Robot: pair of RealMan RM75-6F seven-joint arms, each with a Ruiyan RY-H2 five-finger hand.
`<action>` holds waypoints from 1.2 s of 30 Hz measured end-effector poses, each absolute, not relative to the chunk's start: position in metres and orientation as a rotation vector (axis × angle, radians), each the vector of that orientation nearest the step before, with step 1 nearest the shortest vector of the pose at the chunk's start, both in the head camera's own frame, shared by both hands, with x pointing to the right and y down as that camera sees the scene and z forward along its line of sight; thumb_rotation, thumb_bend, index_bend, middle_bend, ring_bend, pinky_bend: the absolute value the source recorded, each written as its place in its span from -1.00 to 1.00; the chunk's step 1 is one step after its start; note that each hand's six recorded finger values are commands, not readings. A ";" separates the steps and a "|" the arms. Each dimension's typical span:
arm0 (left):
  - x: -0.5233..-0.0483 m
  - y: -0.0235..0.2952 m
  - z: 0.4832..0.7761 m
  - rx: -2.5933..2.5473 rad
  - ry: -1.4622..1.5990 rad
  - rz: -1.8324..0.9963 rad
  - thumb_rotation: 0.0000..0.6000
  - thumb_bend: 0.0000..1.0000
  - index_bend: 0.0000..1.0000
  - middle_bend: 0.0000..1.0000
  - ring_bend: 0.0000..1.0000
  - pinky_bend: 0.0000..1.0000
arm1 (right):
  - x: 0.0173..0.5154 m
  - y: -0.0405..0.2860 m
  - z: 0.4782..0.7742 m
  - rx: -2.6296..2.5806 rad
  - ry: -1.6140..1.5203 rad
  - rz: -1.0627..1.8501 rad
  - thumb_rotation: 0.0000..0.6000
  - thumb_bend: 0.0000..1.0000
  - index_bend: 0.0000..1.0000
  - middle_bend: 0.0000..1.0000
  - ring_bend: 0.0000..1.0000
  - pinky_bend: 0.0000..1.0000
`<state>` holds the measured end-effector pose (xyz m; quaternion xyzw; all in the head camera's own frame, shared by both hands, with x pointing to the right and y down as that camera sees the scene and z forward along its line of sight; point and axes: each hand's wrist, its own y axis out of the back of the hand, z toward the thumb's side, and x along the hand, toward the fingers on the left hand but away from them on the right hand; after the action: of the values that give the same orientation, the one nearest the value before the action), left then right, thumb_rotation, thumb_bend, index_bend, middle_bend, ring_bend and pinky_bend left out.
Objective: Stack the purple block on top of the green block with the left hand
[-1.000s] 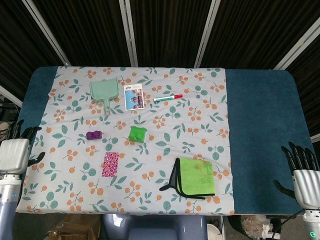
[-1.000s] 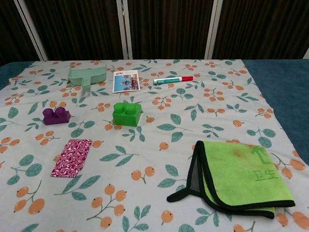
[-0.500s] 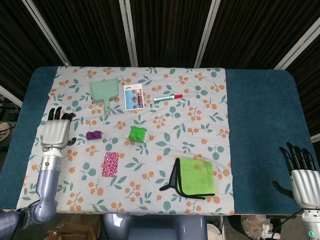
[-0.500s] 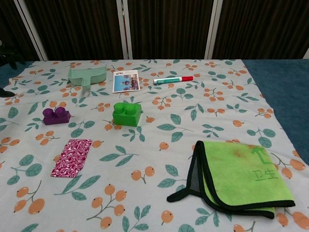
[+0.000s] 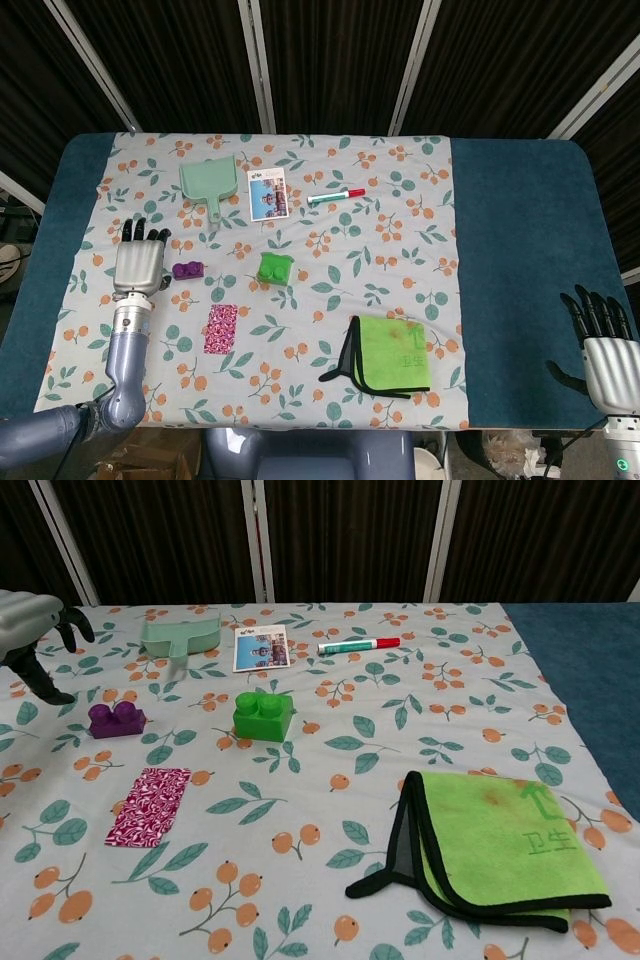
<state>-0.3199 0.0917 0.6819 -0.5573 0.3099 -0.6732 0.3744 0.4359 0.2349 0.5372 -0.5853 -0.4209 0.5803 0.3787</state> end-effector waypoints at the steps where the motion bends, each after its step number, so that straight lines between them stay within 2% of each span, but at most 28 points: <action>1: -0.320 0.092 0.684 -1.426 0.791 -1.725 1.00 -0.51 -0.52 -0.44 -0.86 -1.00 | 0.436 0.235 0.538 -1.496 -1.073 1.483 1.00 -0.67 -0.80 -0.91 -0.99 -0.93; 21: -0.318 0.104 0.723 -1.435 0.736 -1.729 1.00 -0.51 -0.49 -0.43 -0.86 -1.00 | 0.428 0.231 0.549 -1.511 -1.039 1.493 1.00 -0.66 -0.80 -0.91 -0.99 -0.93; 36: -0.305 0.114 0.737 -1.453 0.708 -1.709 1.00 -0.51 -0.42 -0.39 -0.84 -1.00 | 0.427 0.230 0.549 -1.514 -1.040 1.488 1.00 -0.67 -0.80 -0.91 -0.99 -0.93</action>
<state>-0.3049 0.1142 0.7366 -0.5702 0.2780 -0.6706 0.3845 0.4275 0.2301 0.5491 -0.5926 -0.4072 0.5826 0.3790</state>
